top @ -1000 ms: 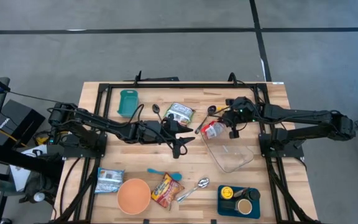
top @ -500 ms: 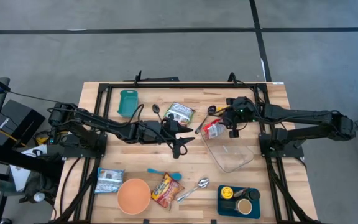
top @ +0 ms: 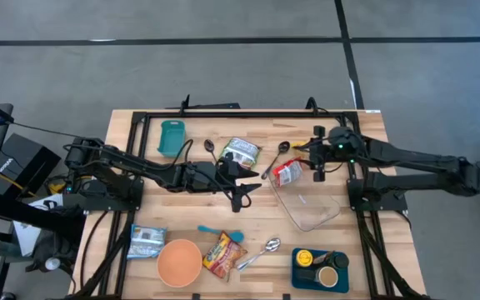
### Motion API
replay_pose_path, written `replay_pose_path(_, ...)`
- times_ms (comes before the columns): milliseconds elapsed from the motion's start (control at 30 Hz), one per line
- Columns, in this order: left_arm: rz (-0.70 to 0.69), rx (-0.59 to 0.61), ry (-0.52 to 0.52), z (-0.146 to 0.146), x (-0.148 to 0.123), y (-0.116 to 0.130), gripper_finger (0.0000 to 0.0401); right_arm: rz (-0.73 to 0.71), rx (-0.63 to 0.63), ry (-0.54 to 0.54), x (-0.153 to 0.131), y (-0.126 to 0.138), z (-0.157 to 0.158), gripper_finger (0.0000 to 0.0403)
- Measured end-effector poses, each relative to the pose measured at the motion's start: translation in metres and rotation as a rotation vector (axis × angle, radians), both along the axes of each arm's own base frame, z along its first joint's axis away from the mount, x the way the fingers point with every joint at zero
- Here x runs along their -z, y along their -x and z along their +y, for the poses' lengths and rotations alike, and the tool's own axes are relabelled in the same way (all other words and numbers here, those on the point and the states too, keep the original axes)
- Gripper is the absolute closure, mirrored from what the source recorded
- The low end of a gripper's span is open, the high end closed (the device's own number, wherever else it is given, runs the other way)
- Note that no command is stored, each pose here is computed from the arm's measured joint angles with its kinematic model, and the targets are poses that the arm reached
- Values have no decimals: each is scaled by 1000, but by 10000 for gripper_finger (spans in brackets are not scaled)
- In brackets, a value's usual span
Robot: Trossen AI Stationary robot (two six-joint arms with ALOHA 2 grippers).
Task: Pick & Place Food Item
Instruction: Put the green noodle pack into the transparent bin
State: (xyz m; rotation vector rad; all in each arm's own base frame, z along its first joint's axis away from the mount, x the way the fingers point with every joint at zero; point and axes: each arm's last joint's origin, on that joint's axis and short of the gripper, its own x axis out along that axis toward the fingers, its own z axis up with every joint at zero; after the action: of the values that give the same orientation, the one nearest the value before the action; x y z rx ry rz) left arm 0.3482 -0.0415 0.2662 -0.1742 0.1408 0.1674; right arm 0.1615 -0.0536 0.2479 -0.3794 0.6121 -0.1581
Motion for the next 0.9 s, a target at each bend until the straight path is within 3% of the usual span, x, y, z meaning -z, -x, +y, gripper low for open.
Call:
replay_pose_path(200,0,0,0,0,0,0,234,-135,69,-100,-14,14,5,246)
replay_pose_path(467,-1,-1,3,0,0,0,234,-324,227,-398,-26,28,10,266)
replay_pose_path(633,1,-35,-14,1,0,0,234,-379,269,-498,-30,33,12,279)
replay_pose_path(733,22,-122,-106,4,0,1,234,-384,279,-518,-30,33,12,284)
replay_pose_path(900,185,-283,-385,19,7,4,234,-380,281,-520,-29,33,12,284)
